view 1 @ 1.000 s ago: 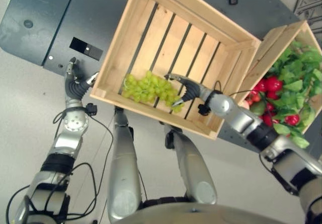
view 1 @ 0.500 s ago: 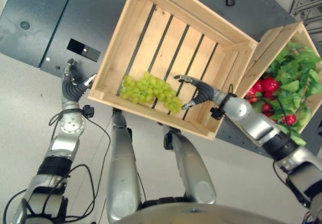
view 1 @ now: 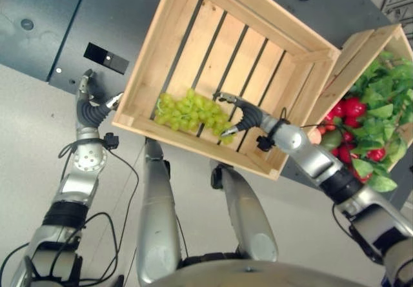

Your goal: Pick up the fruits from the basket on one side to the basket on the other side

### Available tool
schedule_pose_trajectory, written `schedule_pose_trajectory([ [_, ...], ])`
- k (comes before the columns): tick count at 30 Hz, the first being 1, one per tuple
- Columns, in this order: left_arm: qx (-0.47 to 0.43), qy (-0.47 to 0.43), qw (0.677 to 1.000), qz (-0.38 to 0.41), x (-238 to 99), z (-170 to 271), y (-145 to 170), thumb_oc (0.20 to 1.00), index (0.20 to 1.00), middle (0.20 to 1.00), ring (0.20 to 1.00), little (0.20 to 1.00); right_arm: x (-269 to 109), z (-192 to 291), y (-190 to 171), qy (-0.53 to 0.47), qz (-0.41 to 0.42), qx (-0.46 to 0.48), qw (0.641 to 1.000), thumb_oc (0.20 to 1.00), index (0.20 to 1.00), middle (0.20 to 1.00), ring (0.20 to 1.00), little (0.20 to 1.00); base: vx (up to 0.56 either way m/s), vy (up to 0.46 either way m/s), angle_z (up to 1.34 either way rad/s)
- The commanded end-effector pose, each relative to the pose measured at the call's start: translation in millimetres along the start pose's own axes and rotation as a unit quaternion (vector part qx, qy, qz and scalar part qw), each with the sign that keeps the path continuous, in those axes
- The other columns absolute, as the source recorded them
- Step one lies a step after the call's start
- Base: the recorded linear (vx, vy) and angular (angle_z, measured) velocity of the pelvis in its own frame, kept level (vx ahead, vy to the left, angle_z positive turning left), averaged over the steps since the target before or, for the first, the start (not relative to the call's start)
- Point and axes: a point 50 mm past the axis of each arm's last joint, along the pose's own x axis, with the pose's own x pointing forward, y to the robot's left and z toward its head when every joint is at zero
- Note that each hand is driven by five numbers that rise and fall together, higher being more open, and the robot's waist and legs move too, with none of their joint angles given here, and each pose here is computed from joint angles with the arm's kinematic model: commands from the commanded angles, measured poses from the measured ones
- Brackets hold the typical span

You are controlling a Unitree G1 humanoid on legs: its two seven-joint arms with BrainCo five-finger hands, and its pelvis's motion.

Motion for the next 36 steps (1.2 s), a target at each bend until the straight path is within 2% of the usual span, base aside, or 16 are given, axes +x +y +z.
schedule_pose_trajectory([
  [1, 0.034, 0.019, 0.999, -0.028, -5.3, -8.0, -3.4, 1.000, 1.000, 1.000, 1.000, 1.000, 8.7, 19.9, 1.0, -0.041, -0.024, -0.027, 0.999, 1.000, 1.000, 1.000, 1.000, 1.000, 0.00, 0.000, 0.00],
  [29, 0.030, -0.023, 0.999, -0.009, 4.6, 13.7, -3.7, 1.000, 1.000, 1.000, 1.000, 1.000, 30.1, 34.2, 0.6, -0.052, -0.040, -0.024, 0.998, 1.000, 1.000, 1.000, 1.000, 1.000, 0.00, 0.005, -0.01],
  [30, 0.030, -0.024, 0.999, -0.008, 4.7, 13.7, -3.7, 1.000, 1.000, 1.000, 1.000, 1.000, 30.7, 34.1, 0.8, -0.052, -0.040, -0.024, 0.998, 0.755, 0.755, 0.755, 0.755, 0.755, 0.00, 0.000, 0.00],
  [31, 0.028, -0.023, 0.999, -0.009, 4.8, 13.8, -4.8, 1.000, 1.000, 1.000, 1.000, 1.000, 32.3, 33.4, 1.3, -0.048, -0.040, -0.026, 0.998, 0.200, 0.200, 0.200, 0.200, 0.200, 0.00, 0.000, 0.00],
  [36, 0.027, -0.022, 0.999, -0.007, 5.6, 13.7, -5.6, 1.000, 1.000, 1.000, 1.000, 1.000, 35.7, 35.3, 2.8, -0.049, -0.038, -0.030, 0.998, 0.200, 0.200, 0.200, 0.200, 0.200, 0.00, 0.000, 0.00],
])
